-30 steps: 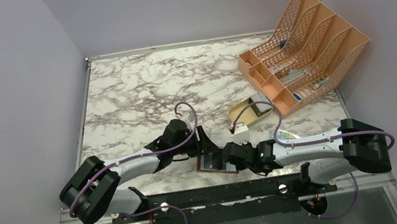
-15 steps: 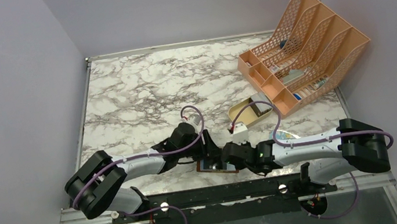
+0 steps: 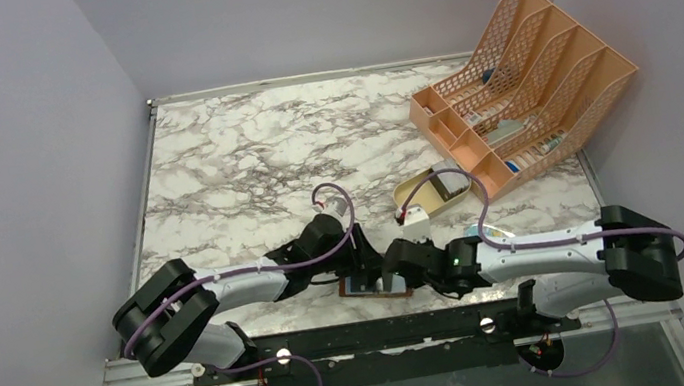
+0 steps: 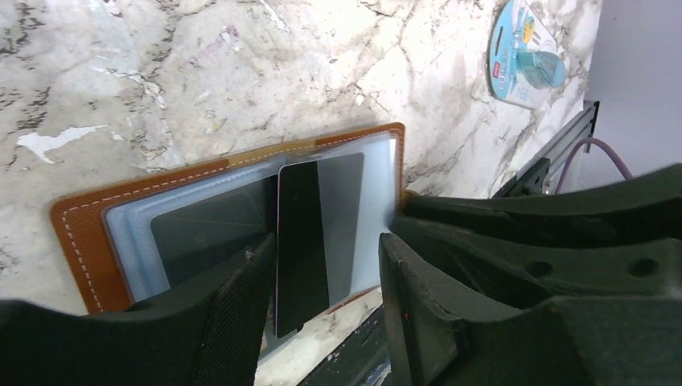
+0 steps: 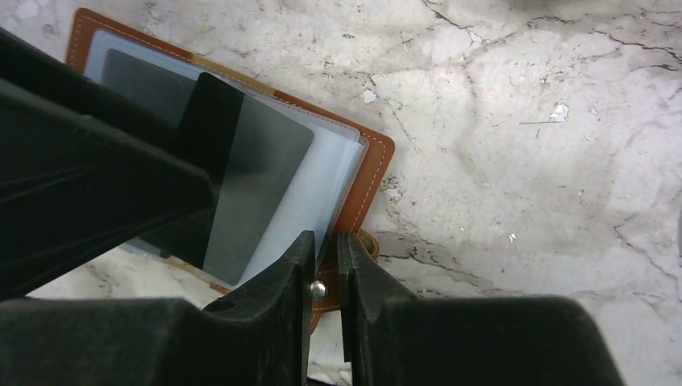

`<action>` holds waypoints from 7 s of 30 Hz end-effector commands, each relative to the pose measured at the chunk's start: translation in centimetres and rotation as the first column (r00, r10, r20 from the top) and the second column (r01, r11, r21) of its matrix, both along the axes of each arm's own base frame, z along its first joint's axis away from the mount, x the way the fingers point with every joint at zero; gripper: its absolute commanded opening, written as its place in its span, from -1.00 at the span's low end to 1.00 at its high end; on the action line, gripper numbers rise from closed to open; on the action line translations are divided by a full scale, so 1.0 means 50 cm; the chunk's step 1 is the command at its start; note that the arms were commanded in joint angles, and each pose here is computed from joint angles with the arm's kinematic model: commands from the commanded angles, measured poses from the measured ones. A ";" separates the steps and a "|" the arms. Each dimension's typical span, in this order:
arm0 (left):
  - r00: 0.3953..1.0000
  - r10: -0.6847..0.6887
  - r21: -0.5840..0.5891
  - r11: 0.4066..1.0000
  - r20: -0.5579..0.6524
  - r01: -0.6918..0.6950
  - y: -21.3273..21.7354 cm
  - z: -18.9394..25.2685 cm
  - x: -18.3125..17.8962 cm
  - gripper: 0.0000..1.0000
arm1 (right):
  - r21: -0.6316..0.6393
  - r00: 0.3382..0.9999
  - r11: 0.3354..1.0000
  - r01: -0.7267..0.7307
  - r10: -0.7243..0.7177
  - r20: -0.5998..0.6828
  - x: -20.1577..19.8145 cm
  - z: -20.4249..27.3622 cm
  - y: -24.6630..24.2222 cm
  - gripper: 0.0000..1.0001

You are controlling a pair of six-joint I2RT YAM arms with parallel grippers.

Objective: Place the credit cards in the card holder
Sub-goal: Insert the credit card into the card holder.

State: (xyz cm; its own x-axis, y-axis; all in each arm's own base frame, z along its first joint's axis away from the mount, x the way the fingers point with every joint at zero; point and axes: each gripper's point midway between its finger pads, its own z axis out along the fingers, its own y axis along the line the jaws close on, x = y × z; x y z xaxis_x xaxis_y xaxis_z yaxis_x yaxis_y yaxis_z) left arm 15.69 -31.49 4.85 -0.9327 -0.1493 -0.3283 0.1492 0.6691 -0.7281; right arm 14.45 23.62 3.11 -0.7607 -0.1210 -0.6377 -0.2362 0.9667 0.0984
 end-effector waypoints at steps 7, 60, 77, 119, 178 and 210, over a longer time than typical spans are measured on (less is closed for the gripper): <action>0.999 0.048 0.021 0.999 0.025 -0.049 0.006 0.013 0.016 0.05 | 0.011 0.997 0.997 0.081 -0.081 -0.014 -0.004 0.028 -0.038 -0.62; 0.998 0.009 0.114 0.993 0.061 -0.016 0.000 0.041 -0.003 0.11 | -0.010 0.995 0.997 0.075 -0.075 -0.058 -0.014 -0.035 -0.035 -0.68; 1.000 0.012 0.170 0.985 -0.017 -0.009 0.020 -0.008 -0.027 0.18 | -0.002 0.996 0.997 0.076 -0.076 -0.055 -0.012 -0.037 -0.032 -0.69; 0.999 0.027 0.191 0.981 0.042 -0.034 0.032 0.013 -0.020 0.22 | 0.077 0.996 0.996 0.049 -0.044 -0.072 -0.020 0.032 -0.006 -0.69; 0.999 -0.019 0.015 1.000 -0.026 0.019 -0.033 0.005 -0.038 0.22 | 0.147 0.993 0.988 0.055 -0.039 -0.111 -0.037 -0.042 0.004 -0.74; 0.999 0.037 0.134 0.990 0.023 -0.039 0.011 -0.005 -0.016 0.22 | 0.273 0.998 0.962 0.004 0.013 -0.062 -0.017 0.043 0.072 -0.68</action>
State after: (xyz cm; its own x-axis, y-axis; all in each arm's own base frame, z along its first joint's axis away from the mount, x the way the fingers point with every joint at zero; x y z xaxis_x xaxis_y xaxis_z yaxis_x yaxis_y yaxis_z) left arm 14.17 -30.81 4.40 -0.9309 -0.1278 -0.3421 0.1295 0.7603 -0.6365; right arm 12.94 25.66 3.74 -0.8129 0.0219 -0.5820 -0.2119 0.9197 0.3306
